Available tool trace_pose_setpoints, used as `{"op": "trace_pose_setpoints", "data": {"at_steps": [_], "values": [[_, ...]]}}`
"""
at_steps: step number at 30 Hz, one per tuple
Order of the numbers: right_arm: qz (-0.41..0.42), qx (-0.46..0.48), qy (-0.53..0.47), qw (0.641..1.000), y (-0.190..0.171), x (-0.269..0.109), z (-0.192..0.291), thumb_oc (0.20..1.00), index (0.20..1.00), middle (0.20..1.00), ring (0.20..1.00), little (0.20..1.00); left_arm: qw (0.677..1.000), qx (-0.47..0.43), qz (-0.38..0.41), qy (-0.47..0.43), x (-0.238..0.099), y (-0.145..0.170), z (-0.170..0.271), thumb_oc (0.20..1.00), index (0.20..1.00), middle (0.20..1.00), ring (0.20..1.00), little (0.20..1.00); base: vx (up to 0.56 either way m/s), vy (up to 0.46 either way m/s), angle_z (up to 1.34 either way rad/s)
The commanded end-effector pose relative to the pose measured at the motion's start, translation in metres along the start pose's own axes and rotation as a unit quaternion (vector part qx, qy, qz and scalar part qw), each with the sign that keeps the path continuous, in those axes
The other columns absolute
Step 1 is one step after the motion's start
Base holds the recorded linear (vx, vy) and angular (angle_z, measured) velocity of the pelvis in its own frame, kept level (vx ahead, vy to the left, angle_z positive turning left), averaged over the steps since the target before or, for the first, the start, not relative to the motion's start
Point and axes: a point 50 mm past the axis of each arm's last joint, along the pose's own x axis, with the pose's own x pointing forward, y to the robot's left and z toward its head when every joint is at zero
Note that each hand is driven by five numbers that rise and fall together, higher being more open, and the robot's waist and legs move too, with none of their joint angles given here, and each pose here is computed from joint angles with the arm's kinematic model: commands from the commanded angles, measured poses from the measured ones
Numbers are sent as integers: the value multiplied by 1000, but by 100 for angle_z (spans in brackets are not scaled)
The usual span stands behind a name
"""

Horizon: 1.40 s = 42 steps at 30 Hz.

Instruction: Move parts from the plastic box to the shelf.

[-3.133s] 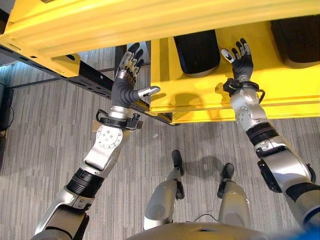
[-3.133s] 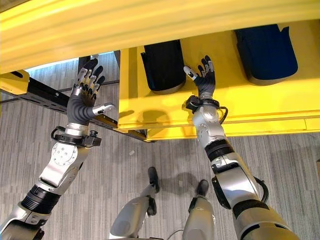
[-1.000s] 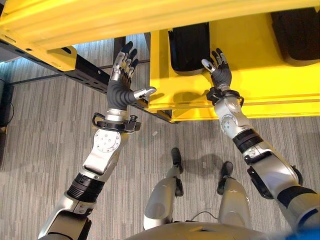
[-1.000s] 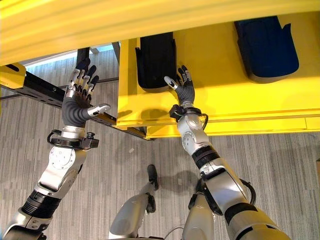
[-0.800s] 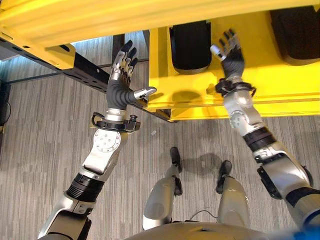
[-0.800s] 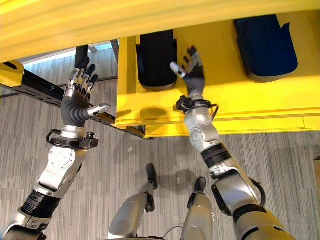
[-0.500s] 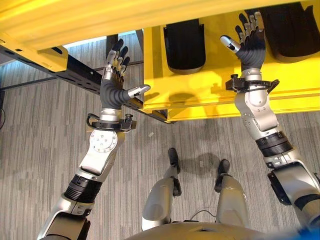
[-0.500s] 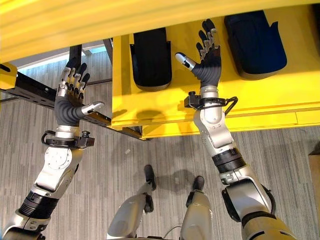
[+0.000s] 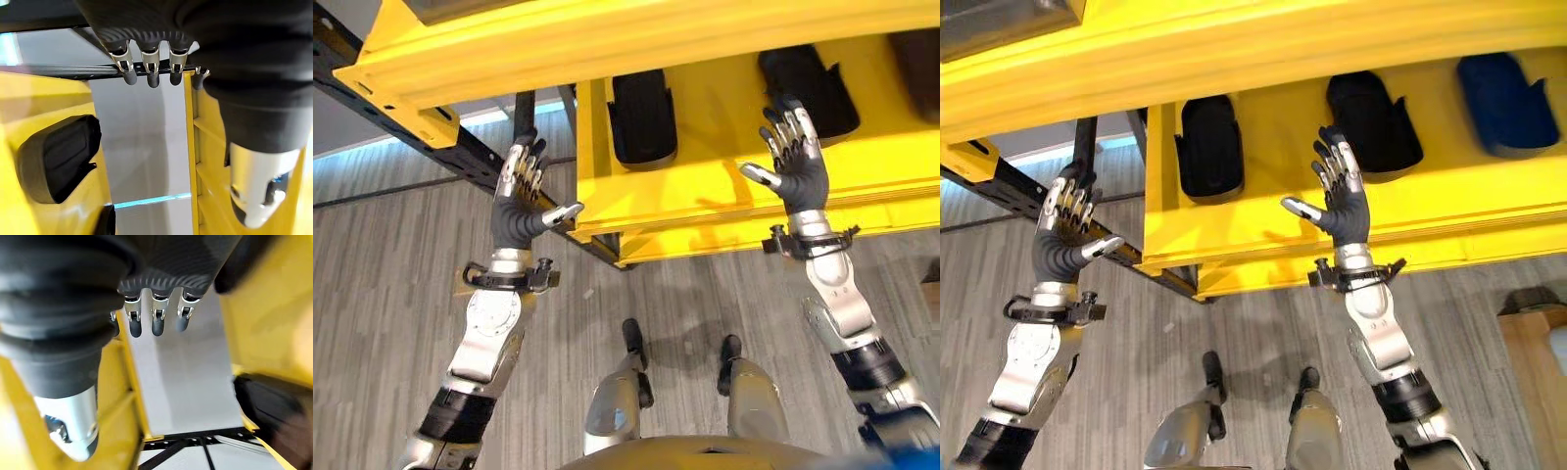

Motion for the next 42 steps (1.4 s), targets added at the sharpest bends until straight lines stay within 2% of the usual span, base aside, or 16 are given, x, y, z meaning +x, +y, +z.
{"op": "trace_pose_setpoints", "data": {"at_steps": [1,13,16,23,29,42], "values": [[20,11,-52,998,-7,1,20,1000,1000,1000,1000,1000,999,-28,-18,-18,-2,7,10,1000,1000,1000,1000,1000,5,-178,-20],[9,-36,70,997,-50,-67,15,1000,1000,1000,1000,1000,986,-120,-1,117,-57,16,-28,1000,1000,1000,1000,1000,-37,-193,-16],[-22,-44,122,991,-65,-84,3,1000,1000,1000,1000,1000,978,-147,-12,146,-61,11,-41,1000,1000,1000,1000,1000,-130,-79,8],[-63,7,165,984,-55,-102,-22,1000,1000,1000,1000,1000,971,-169,-31,165,-58,-3,-54,1000,1000,1000,1000,1000,2,138,14],[-78,8,194,978,-51,-106,-40,1000,1000,1000,1000,1000,970,-165,-9,176,-57,-2,-64,1000,1000,1000,1000,1000,9,124,-11],[-59,52,233,969,-37,-113,-58,1000,1000,1000,1000,1000,968,-159,2,195,-61,-1,-72,1000,1000,1000,1000,1000,7,29,-1]]}}
